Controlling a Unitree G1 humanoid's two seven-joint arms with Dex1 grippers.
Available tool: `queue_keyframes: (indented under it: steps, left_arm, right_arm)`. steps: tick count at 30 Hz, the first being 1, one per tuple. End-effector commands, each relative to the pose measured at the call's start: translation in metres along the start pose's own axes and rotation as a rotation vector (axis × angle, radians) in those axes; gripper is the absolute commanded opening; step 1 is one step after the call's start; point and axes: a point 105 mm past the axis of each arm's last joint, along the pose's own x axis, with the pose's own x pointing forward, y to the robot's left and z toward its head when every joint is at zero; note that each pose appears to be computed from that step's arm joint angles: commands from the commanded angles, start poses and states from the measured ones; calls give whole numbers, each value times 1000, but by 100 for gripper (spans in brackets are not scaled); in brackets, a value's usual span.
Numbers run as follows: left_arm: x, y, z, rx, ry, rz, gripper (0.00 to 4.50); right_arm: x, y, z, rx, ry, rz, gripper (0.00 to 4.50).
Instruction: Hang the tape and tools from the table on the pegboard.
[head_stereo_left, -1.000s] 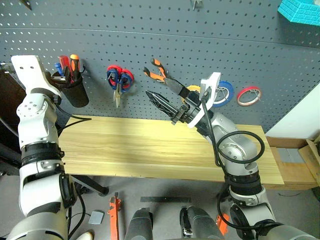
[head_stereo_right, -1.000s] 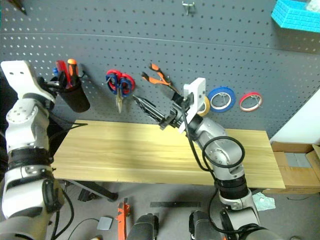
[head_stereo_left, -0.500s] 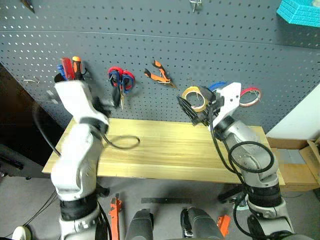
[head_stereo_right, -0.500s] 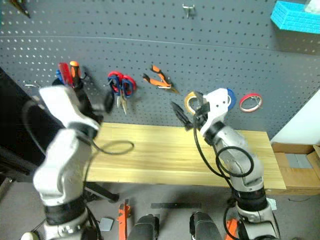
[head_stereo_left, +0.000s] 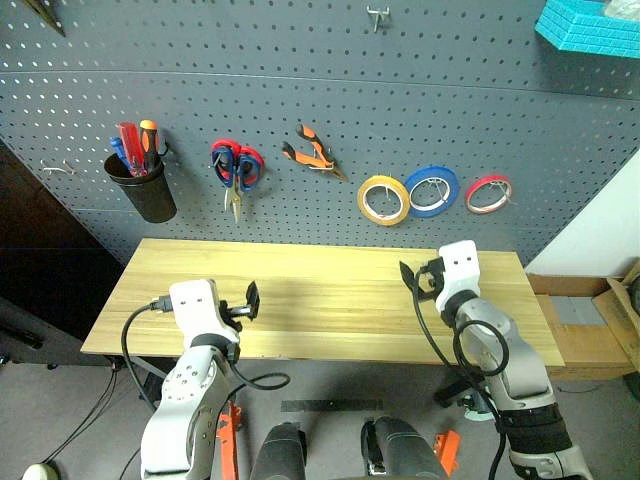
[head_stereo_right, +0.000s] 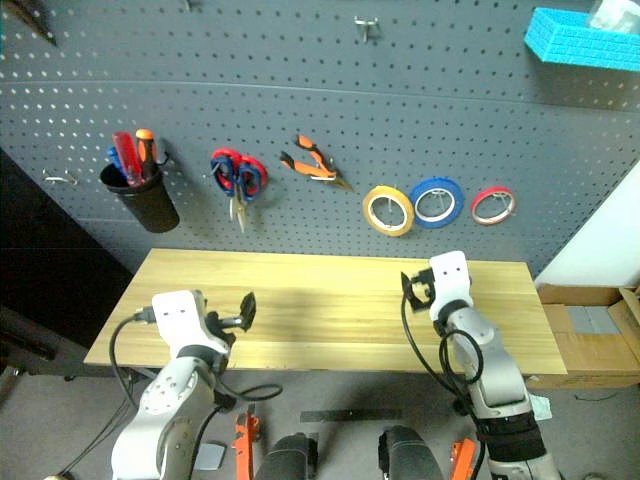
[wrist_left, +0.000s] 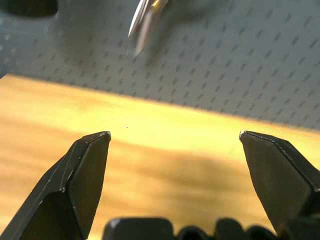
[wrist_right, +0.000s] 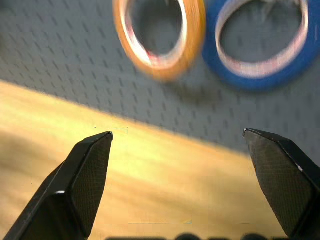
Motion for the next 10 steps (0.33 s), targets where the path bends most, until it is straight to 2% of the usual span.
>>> queue_keyframes:
  steps: [1,10]
  left_arm:
    - [-2,2,11,27,-57,10,445]
    - [0,13,11,36,-45,58,445]
  right_arm:
    - [-2,-8,7,3,-49,-33,450]
    - [0,-7,6,14,-52,-36,450]
